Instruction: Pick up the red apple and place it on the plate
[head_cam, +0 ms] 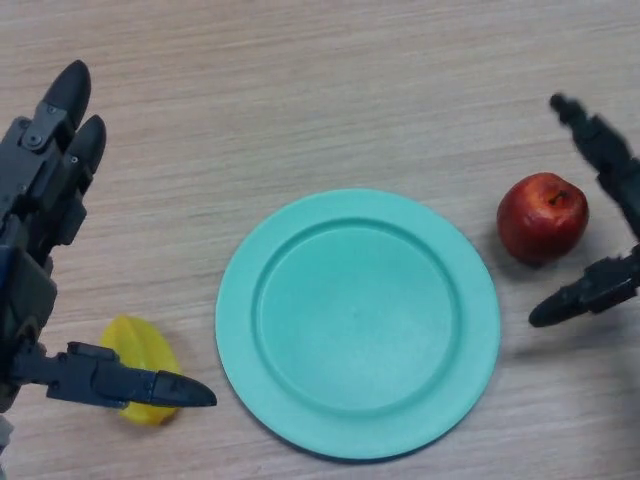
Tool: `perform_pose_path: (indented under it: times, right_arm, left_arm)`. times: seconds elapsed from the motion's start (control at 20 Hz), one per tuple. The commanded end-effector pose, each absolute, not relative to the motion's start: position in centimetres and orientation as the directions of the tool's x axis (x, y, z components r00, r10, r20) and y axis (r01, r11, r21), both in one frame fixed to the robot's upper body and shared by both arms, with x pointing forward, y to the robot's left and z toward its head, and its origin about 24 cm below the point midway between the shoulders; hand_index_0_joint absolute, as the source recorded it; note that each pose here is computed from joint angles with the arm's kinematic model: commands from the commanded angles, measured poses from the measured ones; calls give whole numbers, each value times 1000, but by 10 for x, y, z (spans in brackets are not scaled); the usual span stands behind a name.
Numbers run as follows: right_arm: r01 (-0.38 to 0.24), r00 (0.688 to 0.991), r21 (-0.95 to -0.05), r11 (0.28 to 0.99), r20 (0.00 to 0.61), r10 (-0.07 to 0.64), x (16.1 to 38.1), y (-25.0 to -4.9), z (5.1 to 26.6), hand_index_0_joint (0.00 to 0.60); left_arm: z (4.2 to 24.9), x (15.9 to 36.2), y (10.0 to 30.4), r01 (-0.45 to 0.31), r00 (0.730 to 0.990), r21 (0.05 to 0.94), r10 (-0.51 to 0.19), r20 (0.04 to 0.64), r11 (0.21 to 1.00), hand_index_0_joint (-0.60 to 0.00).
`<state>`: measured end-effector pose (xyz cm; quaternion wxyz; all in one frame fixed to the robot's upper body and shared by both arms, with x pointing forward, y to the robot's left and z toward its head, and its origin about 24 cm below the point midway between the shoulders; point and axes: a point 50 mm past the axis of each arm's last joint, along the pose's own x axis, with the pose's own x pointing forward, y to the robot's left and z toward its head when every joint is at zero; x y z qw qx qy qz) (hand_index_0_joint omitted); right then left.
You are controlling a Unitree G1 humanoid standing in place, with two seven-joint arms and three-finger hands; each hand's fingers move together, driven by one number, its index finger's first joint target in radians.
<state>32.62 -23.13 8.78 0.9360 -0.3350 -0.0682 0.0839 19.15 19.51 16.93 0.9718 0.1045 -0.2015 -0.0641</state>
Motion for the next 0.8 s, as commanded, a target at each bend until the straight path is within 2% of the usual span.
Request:
perform_pose_path:
  times: [0.05,0.1,0.15,0.2,0.25,0.3,0.35,0.45,0.6,0.65,0.7,0.75,0.8]
  right_arm:
    - [73,932,-698,713,302,200,341,-235,132,0]
    - [76,933,-705,705,300,199,341,-235,132,51]
    - [91,935,-724,684,298,190,343,-235,130,199]
    - [109,938,-734,671,299,176,345,-236,130,301]
    - [147,942,-747,648,305,139,349,-238,128,450]
    - [179,944,-760,625,312,109,351,-241,127,550]
    - [211,942,-774,597,324,86,351,-243,128,600]
    - [233,930,-752,616,358,87,349,-239,136,600]
    - [203,906,-735,647,391,160,339,-219,150,600]
    - [155,888,-722,675,400,225,330,-199,155,600]
    - [104,888,-695,711,387,249,325,-190,156,600]
    - [17,878,-657,754,371,303,314,-167,157,600]
    - [-19,874,-645,764,360,326,310,-158,155,600]
  left_arm:
    - [196,177,193,38,815,314,-211,540,949,0]
    - [196,177,193,38,815,314,-211,540,949,0]
    - [196,177,193,36,814,315,-211,541,948,0]
    - [197,177,193,34,813,316,-210,542,948,0]
    - [198,176,193,30,811,318,-209,546,948,0]
    - [198,175,193,26,809,321,-208,550,947,0]
    - [198,173,193,22,808,322,-206,552,947,0]
    - [199,172,196,14,806,313,-196,558,950,0]
    - [203,172,198,-4,803,309,-181,568,951,0]
    - [205,172,199,-12,800,306,-174,574,952,0]
    - [205,172,200,-15,800,306,-172,574,952,0]
    - [206,173,200,-21,799,306,-169,578,952,0]
    - [207,173,201,-21,798,304,-167,579,952,0]
